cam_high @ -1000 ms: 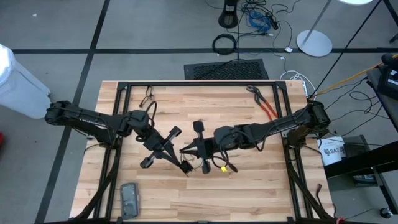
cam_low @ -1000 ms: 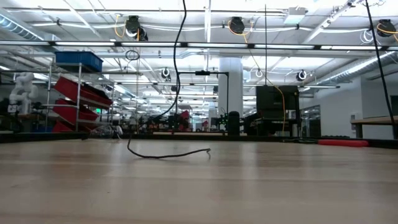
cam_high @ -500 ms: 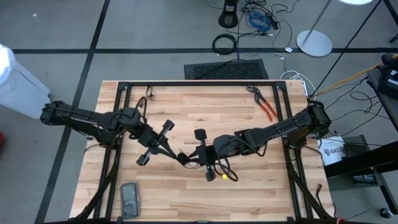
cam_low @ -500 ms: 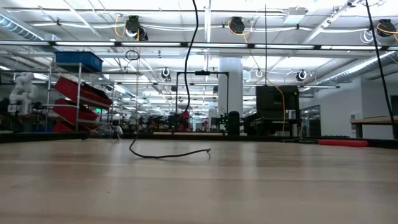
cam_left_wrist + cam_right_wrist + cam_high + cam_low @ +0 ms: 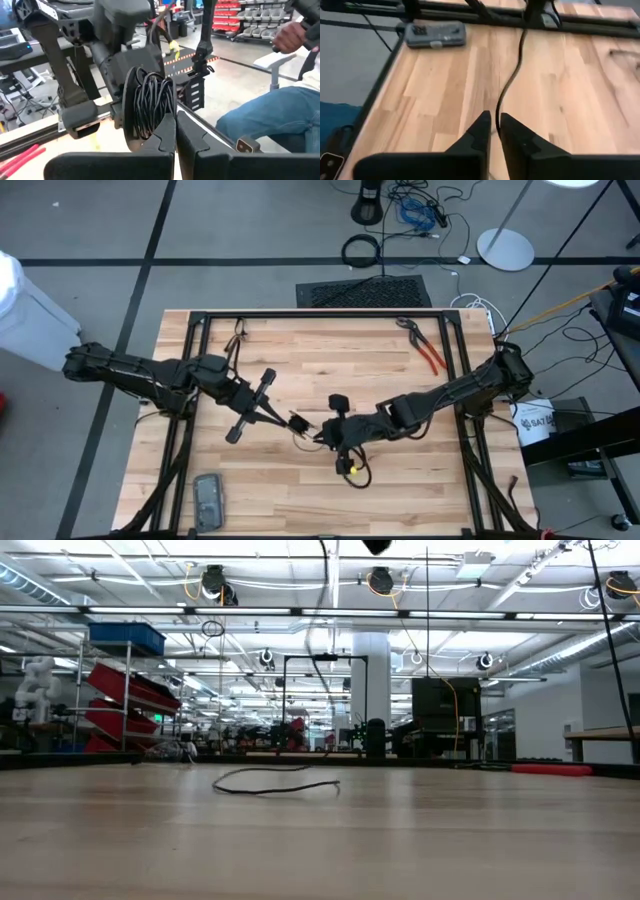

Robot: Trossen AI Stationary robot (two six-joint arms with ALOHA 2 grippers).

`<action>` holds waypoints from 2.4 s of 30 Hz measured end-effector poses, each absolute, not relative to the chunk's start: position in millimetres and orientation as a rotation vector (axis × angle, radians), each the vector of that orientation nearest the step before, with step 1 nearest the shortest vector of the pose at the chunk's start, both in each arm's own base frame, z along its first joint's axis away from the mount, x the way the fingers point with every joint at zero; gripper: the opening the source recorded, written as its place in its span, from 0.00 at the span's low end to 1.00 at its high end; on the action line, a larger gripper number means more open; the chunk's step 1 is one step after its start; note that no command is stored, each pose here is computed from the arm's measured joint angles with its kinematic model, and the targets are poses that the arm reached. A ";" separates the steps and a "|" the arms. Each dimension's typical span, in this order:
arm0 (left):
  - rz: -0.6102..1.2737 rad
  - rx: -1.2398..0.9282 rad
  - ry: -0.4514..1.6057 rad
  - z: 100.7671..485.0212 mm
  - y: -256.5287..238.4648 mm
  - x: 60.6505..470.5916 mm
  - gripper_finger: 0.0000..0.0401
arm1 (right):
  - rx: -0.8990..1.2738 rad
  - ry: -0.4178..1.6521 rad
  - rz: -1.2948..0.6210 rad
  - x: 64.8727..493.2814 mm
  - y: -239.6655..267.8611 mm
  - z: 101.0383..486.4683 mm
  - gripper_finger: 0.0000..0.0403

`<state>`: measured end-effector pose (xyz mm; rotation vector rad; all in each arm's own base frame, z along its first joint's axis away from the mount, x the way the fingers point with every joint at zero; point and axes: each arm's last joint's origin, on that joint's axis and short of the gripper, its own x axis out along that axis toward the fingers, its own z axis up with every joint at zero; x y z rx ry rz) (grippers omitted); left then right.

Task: Coil cords
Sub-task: Coil the black wire onto the spool

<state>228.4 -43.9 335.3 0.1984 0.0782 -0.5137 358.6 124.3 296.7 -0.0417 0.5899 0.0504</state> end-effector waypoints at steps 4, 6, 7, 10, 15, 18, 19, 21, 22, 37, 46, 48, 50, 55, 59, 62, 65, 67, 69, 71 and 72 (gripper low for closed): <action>-0.512 0.195 0.081 335.2 -43.8 228.4 0.00 | 0.027 0.544 -0.064 355.7 128.0 277.5 0.12; -0.511 0.180 0.085 335.2 -43.8 228.4 0.00 | 0.058 0.475 -0.117 353.7 130.2 261.6 0.14; -0.510 0.172 0.090 334.9 -43.8 228.4 0.00 | 0.067 0.437 -0.136 351.6 131.2 252.8 0.15; -0.505 0.152 0.106 333.9 -43.6 228.3 0.00 | 0.100 0.318 -0.171 341.2 132.6 227.0 0.17; -0.492 0.145 0.120 332.9 -43.4 228.3 0.00 | 0.162 0.181 -0.191 322.0 126.4 198.8 0.18; -0.490 0.147 0.118 333.0 -43.2 228.4 0.00 | 0.162 0.177 -0.191 315.6 125.2 190.5 0.18; -0.488 0.148 0.117 333.1 -43.2 228.4 0.00 | 0.156 0.181 -0.203 315.0 124.9 189.6 0.18; -0.487 0.149 0.112 333.6 -43.2 228.5 0.00 | 0.143 0.189 -0.225 314.6 124.3 188.4 0.18; -0.486 0.150 0.108 333.9 -43.2 228.6 0.00 | 0.131 0.194 -0.235 314.7 123.3 187.9 0.18; -0.454 0.211 0.079 335.8 -41.9 229.4 0.00 | 0.067 0.282 -0.230 345.0 98.6 155.1 0.18; -0.453 0.208 0.083 335.5 -41.9 229.4 0.00 | -0.029 0.324 -0.253 383.1 101.0 153.2 0.18; -0.453 0.203 0.088 335.1 -41.9 229.3 0.00 | -0.049 0.341 -0.267 385.7 104.2 156.6 0.18; -0.453 0.201 0.095 334.5 -41.9 229.3 0.00 | -0.072 0.362 -0.287 386.0 108.5 159.1 0.18; -0.455 0.197 0.111 332.9 -41.9 229.1 0.00 | -0.109 0.392 -0.305 386.3 118.6 164.3 0.18; -0.453 0.175 0.118 332.8 -41.9 229.1 0.00 | -0.104 0.397 -0.362 386.3 114.1 163.4 0.25; -0.455 0.175 0.118 332.8 -42.1 229.1 0.00 | -0.112 0.393 -0.398 385.7 113.5 163.4 0.32; -0.455 0.175 0.117 332.9 -42.1 229.1 0.00 | -0.094 0.390 -0.404 385.6 113.5 163.2 0.39; -0.455 0.175 0.117 332.9 -42.1 229.1 0.00 | -0.082 0.388 -0.417 385.7 112.3 163.2 0.41; -0.455 0.175 0.112 333.3 -42.1 229.1 0.00 | -0.081 0.396 -0.427 386.0 109.5 162.4 0.42; -0.454 0.175 0.106 333.9 -42.1 229.2 0.00 | -0.069 0.402 -0.439 386.8 106.0 160.7 0.41; -0.454 0.176 0.101 334.3 -42.2 229.3 0.00 | -0.065 0.405 -0.444 387.4 104.3 159.3 0.40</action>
